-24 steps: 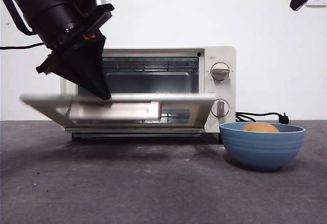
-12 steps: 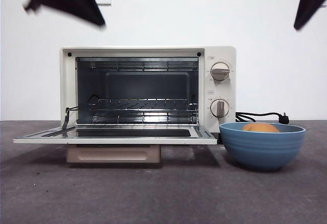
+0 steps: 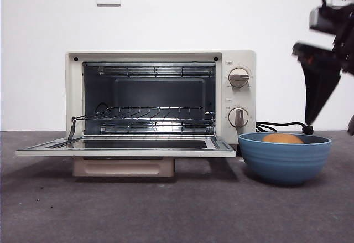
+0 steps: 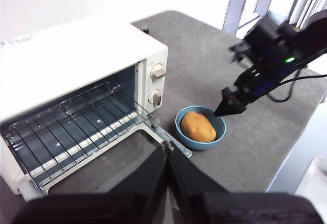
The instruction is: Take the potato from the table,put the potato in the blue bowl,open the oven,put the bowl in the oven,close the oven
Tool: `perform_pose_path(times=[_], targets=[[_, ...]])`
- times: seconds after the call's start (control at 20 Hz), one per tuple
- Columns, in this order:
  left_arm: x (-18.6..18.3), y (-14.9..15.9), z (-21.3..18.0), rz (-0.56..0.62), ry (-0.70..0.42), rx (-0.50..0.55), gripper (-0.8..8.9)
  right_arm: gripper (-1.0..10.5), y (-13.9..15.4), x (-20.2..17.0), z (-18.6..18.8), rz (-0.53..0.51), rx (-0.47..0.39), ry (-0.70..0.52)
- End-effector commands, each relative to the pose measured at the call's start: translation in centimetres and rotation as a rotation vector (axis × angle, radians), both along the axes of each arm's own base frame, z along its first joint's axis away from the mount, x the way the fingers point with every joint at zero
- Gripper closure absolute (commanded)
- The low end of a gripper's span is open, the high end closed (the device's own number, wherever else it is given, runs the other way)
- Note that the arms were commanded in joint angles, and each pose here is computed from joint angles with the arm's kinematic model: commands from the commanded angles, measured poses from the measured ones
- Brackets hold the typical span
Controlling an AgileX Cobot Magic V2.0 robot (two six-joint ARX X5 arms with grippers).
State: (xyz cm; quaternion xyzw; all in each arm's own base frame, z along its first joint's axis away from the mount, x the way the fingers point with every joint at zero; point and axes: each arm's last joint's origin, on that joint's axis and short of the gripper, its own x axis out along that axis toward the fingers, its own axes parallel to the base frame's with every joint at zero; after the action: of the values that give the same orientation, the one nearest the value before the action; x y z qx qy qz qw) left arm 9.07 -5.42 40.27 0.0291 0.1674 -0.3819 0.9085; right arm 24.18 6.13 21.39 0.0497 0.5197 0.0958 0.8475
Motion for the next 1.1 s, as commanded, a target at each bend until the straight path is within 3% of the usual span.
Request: perform_pose_path(times=[0.05,0.2,0.65,0.75,1.1], targets=[[-0.6,0.3,-0.2,0.004,0.005,0.004,8.21,6.7,-0.1,0.7,-1.1,-0.001,-0.009,0.016],[-0.8,0.4,-0.5,0.005,0.044,0.023,8.21,7.7,-0.2,1.4,-2.1,-0.007,-0.013,0.03],[-1.0,0.5,-1.0,0.004,0.087,0.044,8.21,8.5,0.1,2.2,-3.7,0.015,-0.004,0.074],[-1.0,0.5,-1.0,0.004,0.087,0.044,8.21,9.7,0.1,2.3,-3.6,0.017,0.003,0.058],[-0.8,0.6,-1.0,0.051,0.075,0.068,8.21,9.6,0.6,1.4,-1.1,0.049,0.067,0.001]])
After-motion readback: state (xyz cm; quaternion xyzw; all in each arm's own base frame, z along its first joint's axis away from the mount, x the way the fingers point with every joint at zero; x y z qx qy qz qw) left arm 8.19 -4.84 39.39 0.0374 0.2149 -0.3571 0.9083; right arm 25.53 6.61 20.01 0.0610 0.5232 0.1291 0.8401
